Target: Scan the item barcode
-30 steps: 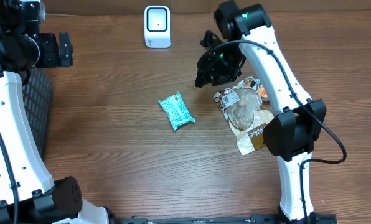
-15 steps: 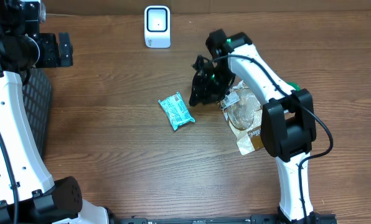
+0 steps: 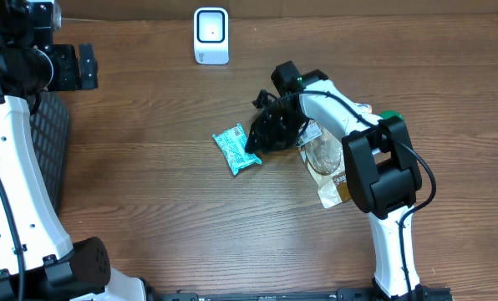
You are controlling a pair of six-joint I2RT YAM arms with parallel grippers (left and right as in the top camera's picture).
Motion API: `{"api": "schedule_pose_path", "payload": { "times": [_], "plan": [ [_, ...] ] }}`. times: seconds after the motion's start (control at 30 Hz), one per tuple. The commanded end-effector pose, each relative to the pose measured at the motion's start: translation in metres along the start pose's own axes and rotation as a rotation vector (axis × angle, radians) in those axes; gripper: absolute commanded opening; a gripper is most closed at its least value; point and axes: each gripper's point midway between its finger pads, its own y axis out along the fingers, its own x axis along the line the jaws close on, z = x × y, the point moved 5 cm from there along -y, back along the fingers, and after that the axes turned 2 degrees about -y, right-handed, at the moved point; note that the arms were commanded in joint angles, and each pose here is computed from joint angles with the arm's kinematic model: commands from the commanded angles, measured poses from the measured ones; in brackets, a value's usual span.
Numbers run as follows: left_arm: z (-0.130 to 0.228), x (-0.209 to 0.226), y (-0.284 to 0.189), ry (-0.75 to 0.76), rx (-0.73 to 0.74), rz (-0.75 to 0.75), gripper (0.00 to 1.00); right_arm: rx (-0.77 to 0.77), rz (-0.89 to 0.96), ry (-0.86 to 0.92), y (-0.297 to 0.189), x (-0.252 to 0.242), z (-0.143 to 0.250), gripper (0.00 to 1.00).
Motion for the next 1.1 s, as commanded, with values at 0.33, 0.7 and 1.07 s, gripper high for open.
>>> {"api": "schedule_pose_path", "payload": {
  "times": [0.33,0.7,1.07],
  "plan": [
    [-0.004,0.001,-0.004,0.019,-0.018,-0.004,0.99,0.025,-0.002,0.063,0.024,0.011,0.013,0.29],
    [-0.004,0.001,-0.004,0.019,-0.018,-0.004,1.00,-0.043,-0.014,0.053,0.000,0.018,0.003,0.04],
    [-0.004,0.001,-0.004,0.020,-0.018,-0.004,1.00,-0.333,-0.051,-0.219,-0.129,0.109,0.016,0.04]
  ]
}}
